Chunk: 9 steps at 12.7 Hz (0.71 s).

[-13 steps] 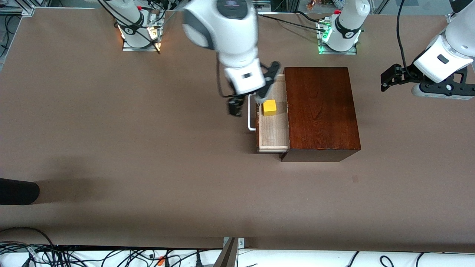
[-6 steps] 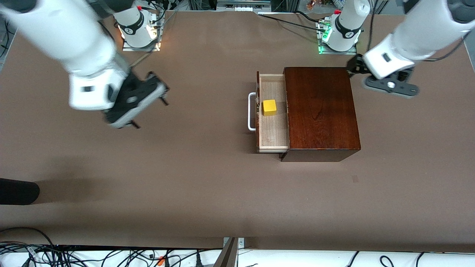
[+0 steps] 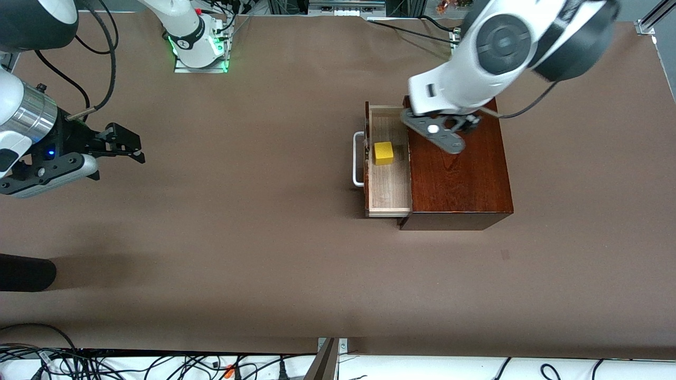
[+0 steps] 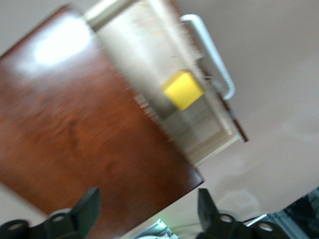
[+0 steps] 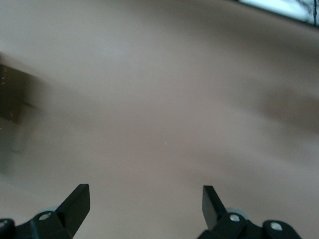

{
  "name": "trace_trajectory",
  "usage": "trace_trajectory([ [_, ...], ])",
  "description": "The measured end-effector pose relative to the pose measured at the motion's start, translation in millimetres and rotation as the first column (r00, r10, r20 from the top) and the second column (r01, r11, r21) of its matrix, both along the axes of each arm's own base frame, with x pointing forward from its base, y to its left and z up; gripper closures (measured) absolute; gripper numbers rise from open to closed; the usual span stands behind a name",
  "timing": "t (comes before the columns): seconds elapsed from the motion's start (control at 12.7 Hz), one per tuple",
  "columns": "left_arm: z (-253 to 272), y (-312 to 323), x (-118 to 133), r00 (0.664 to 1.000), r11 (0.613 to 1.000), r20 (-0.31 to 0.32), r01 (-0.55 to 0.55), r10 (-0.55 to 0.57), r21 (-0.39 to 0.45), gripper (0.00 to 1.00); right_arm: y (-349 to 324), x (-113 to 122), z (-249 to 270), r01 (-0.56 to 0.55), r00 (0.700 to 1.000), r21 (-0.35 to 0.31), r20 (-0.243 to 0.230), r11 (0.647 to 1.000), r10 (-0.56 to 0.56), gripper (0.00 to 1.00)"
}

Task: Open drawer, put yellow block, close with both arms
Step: 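Push the drawer front shut with the left gripper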

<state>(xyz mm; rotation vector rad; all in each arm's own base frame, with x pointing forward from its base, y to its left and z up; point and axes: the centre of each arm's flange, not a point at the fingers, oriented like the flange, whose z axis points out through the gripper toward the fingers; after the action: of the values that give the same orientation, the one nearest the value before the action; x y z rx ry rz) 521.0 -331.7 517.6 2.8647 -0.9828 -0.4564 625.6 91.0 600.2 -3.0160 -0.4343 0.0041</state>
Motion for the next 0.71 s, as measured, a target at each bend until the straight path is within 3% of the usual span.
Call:
trace_trajectory([
  [0.16,-20,-56,-8,0.987,0.984,0.021,0.162,-0.160,-0.081,0.45,-14,-16,-9,0.080,0.996,-0.008,-0.042,0.997,-0.080,0.00],
  [0.32,-45,-103,-17,0.936,0.923,0.085,0.352,-0.343,-0.156,0.68,-23,-32,-14,0.110,0.993,-0.030,-0.049,0.993,-0.111,0.00],
  [0.47,-73,-135,-19,0.862,0.840,0.148,0.505,-0.484,-0.195,0.89,-27,-45,-22,0.111,0.993,-0.053,-0.034,0.992,-0.112,0.00],
  [0.55,-89,-144,-18,0.809,0.782,0.177,0.587,-0.560,-0.210,0.99,-27,-49,-24,0.107,0.994,-0.063,-0.031,0.992,-0.109,0.00],
  [0.71,-123,-157,-12,0.709,0.671,0.221,0.705,-0.670,-0.228,0.99,-28,-53,-22,0.097,0.995,-0.101,-0.016,0.990,-0.099,0.00],
])
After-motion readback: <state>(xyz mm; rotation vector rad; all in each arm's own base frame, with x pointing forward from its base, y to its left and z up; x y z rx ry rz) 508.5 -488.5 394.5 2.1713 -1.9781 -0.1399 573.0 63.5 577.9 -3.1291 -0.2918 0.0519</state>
